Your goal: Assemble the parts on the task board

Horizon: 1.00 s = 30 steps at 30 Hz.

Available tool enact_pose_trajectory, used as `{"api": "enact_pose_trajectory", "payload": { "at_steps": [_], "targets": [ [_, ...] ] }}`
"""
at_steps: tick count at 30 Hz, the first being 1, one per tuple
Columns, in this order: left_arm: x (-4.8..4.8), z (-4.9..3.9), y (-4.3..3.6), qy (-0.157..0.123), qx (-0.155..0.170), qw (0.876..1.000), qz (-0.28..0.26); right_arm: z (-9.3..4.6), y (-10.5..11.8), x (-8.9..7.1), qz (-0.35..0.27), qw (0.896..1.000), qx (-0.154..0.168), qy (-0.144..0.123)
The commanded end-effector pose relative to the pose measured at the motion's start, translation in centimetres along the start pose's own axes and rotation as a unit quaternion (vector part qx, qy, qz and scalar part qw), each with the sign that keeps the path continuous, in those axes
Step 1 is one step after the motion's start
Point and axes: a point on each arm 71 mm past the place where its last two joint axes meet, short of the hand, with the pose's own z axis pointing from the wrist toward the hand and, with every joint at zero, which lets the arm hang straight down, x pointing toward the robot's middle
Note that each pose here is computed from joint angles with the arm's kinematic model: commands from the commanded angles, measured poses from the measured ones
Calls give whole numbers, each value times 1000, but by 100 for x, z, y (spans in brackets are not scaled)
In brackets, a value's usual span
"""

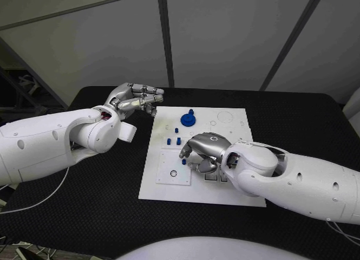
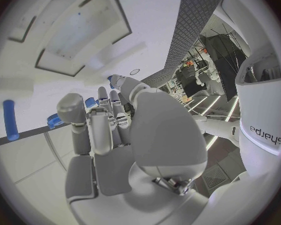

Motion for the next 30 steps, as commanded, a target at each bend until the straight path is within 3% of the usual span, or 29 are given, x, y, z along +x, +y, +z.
{"api": "enact_pose_trajectory", "payload": {
  "at_steps": [1,8,16,22,30],
  "targets": [
    [2,2,-7,7,-1,1000,-4,-77,5,-92,-1,999,-7,-49],
    [0,0,-4,10,-1,1000,-5,-323,-241,-278,6,997,29,-66],
    [5,1,-8,12,2,1000,-7,-513,-647,-489,-3,995,89,-35],
    [18,6,-9,14,3,1000,-10,-563,-807,-519,-9,993,112,-24],
    [13,0,-9,14,3,1000,-11,-534,-852,-502,-15,993,119,-10]
  ]
}}
